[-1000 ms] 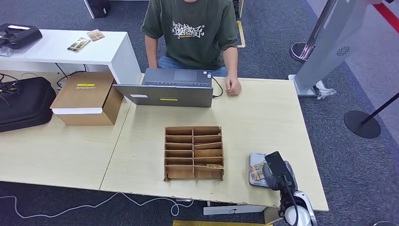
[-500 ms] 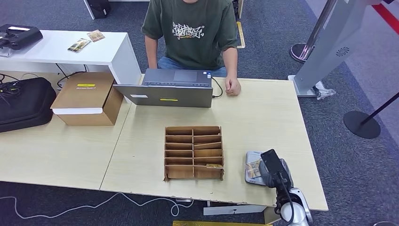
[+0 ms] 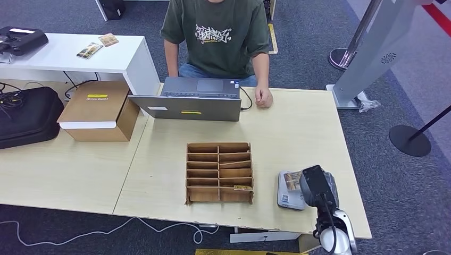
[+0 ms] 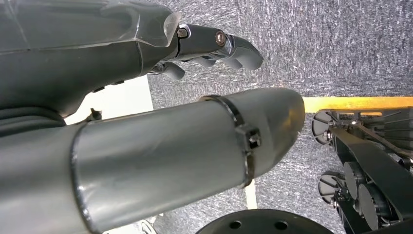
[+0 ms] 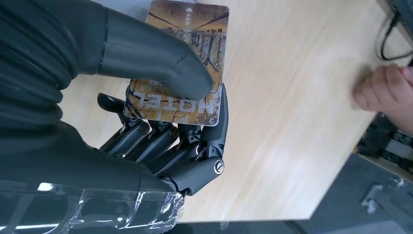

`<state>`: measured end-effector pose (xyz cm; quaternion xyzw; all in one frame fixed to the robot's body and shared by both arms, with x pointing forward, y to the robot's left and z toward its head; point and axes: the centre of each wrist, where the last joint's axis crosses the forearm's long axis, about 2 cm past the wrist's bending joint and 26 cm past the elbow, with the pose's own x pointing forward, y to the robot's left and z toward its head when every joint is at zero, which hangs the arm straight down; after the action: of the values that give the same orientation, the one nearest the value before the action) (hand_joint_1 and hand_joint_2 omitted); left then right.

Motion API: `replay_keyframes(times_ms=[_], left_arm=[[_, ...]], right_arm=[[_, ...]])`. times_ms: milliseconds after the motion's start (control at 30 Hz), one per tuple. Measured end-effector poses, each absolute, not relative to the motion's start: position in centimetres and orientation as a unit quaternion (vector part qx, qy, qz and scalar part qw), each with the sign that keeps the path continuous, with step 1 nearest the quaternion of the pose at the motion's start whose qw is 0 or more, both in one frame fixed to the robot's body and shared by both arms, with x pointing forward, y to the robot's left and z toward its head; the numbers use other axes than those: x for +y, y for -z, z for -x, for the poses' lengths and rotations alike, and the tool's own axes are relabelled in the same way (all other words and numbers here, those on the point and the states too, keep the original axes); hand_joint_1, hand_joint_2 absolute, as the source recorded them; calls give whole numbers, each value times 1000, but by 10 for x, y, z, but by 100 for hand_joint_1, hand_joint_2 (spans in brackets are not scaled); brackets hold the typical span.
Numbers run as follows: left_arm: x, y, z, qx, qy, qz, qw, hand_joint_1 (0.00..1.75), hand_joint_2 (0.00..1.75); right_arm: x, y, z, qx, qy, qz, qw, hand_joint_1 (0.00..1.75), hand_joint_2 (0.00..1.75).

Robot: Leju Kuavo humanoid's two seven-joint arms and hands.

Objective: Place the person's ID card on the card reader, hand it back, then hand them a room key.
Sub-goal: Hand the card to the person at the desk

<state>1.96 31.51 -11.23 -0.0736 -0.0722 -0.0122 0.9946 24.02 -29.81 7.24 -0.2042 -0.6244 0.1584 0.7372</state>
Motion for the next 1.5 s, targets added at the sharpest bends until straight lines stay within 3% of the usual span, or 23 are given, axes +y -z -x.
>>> replay_keyframes(times_ms=[500,633,767,1000,1500], left_arm=[[313,112,-20,-76,19,76,994,0,0],[311,112,-20,-78,18,76,994,0,0],[309,112,-21,-82,14,77,994,0,0],[306,112,-22,-88,6,81,993,0,0],[307,112,-21,-90,0,82,993,0,0]], right_arm=[[-300,-95,-227,-653,-156,251,697,175,175],[-301,-99,-226,-632,-201,368,652,175,175],[-295,-105,-226,-582,-292,532,541,175,175],[-285,-109,-231,-524,-306,630,485,175,175],[-259,-99,-249,-549,-384,627,399,175,175]])
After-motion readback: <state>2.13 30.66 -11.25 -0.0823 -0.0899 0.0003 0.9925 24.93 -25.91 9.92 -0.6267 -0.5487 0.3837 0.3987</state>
